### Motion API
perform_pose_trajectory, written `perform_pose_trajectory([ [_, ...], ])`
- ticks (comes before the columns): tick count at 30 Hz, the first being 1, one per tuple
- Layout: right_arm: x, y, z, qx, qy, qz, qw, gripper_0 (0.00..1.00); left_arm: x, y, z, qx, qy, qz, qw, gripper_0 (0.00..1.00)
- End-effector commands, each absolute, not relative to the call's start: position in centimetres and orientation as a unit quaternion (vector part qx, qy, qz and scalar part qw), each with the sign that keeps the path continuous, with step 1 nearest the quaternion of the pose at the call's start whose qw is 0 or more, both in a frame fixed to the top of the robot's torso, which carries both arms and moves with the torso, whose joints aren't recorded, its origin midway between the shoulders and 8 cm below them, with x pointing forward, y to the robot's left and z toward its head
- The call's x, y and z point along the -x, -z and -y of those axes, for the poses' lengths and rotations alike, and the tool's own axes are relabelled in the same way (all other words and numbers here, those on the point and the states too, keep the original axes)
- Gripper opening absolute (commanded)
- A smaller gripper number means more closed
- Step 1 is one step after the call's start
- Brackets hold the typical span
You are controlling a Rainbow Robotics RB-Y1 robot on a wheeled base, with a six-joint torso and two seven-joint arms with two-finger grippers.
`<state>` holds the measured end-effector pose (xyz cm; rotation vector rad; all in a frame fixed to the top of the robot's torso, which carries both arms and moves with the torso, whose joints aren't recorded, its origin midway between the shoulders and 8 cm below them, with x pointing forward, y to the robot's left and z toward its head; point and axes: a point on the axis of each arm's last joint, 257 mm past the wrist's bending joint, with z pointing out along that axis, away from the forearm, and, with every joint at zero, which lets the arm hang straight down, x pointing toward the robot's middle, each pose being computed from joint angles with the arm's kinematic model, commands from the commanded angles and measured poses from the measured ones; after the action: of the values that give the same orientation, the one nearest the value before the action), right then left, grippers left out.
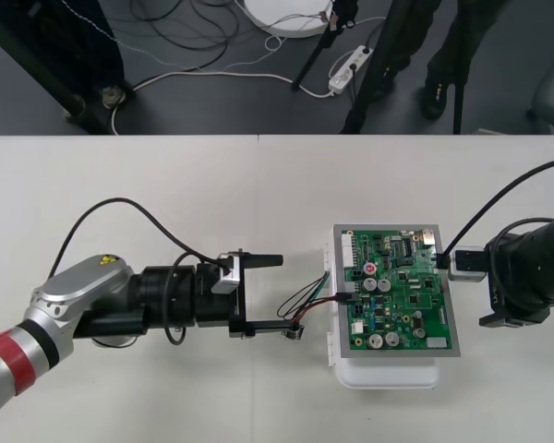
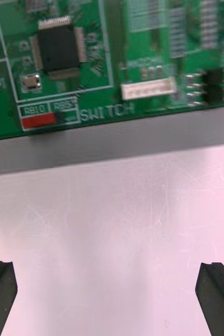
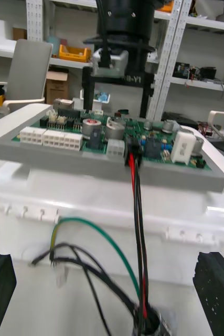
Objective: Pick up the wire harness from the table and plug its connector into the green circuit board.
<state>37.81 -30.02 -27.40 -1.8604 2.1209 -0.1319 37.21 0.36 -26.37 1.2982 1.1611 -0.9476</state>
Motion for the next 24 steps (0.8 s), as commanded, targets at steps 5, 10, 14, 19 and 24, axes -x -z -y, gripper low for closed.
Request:
perform_pose_trajectory([
  [5,-40.1,22.0,32.0,0.669,0.044,-0.713,0.205,1.0,-35.2,25.1,-7.1,-0.588,0.401,-0.464,0.528,1.0],
  [10,-39.5,19.5,32.4,0.669,0.011,-0.702,0.244,1.0,-33.6,26.0,-10.6,-0.586,0.407,-0.479,0.511,1.0],
  [14,-38.1,18.0,32.3,0.666,-0.024,-0.697,0.264,1.0,-32.6,26.3,-13.0,-0.591,0.405,-0.485,0.501,1.0],
  [19,-35.9,15.8,32.7,0.658,-0.078,-0.687,0.299,1.0,-31.7,26.4,-16.6,-0.601,0.396,-0.496,0.486,1.0],
  [24,-34.0,14.7,33.7,0.667,-0.092,-0.669,0.315,1.0,-31.0,25.8,-18.9,-0.616,0.389,-0.492,0.476,1.0],
])
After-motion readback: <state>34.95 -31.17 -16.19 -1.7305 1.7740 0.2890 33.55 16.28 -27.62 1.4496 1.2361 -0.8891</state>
